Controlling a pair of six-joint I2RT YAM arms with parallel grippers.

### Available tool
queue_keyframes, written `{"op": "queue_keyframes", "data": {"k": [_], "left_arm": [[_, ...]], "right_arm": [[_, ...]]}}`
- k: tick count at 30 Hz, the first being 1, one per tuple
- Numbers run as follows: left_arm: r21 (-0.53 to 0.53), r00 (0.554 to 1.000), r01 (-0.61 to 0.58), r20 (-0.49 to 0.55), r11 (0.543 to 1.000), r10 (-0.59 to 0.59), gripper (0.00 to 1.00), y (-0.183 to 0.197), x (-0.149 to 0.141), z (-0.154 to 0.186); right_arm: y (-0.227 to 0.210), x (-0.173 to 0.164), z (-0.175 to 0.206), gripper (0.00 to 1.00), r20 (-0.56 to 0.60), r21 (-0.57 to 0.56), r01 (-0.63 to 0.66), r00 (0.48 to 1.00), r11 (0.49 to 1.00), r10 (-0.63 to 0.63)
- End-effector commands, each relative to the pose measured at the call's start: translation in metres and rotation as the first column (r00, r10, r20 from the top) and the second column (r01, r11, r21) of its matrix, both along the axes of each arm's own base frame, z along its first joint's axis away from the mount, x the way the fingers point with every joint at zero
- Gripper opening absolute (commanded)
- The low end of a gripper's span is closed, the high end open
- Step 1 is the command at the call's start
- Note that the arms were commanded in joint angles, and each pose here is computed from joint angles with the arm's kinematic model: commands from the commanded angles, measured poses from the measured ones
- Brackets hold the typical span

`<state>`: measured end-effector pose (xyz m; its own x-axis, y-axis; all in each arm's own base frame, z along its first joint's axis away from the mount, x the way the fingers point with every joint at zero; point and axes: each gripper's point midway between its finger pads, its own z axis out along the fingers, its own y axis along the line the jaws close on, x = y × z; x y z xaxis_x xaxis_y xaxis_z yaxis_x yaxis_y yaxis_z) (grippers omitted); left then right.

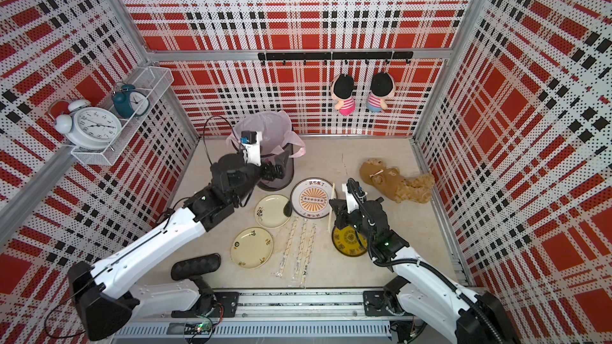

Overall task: Remove the packaging of disposable chopsticks
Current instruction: Place the disposable chopsticks on the plate.

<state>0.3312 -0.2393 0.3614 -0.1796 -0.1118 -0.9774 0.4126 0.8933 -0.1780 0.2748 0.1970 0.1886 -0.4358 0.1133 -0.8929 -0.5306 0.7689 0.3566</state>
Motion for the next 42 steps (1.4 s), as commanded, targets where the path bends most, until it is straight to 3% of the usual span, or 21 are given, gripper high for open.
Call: {"op": "queue_keyframes", "data": {"k": [1, 8, 14, 19, 26, 35, 42], "left_arm": [[-0.056, 0.993, 0.096, 0.067, 0.994, -0.092, 0.99, -0.018, -0.027, 0.003], [-0.088, 0.963, 0.268, 0.057, 0.960, -0.263, 1.00, -0.052, -0.089, -0.045], [-0.078, 0.933, 0.358, -0.004, 0.930, -0.360, 1.00, -0.085, -0.120, -0.094], [-0.056, 0.917, 0.391, -0.070, 0.919, -0.394, 0.99, -0.103, -0.127, -0.131], [-0.053, 0.899, 0.423, -0.102, 0.904, -0.427, 1.00, -0.121, -0.131, -0.156], [-0.013, 0.898, 0.414, -0.162, 0.910, -0.410, 0.99, -0.146, -0.122, -0.192], [-0.022, 0.869, 0.464, -0.180, 0.885, -0.460, 0.94, -0.167, -0.126, -0.202]], "right_arm": [[-0.003, 0.004, -0.008, 0.00, -0.113, 0.018, 0.020, 0.993, 1.000, -0.018], [-0.030, 0.005, -0.042, 0.00, -0.317, -0.033, 0.108, 0.941, 0.994, -0.113], [-0.055, -0.007, -0.070, 0.00, -0.464, -0.106, 0.155, 0.866, 0.982, -0.187], [-0.060, -0.021, -0.085, 0.00, -0.569, -0.055, 0.136, 0.810, 0.989, -0.143], [-0.064, -0.028, -0.098, 0.00, -0.637, -0.026, 0.169, 0.757, 0.985, -0.146], [-0.071, -0.024, -0.119, 0.00, -0.691, 0.033, 0.200, 0.712, 0.979, -0.122], [-0.080, -0.025, -0.126, 0.00, -0.717, 0.106, 0.218, 0.693, 0.970, -0.077]]}}
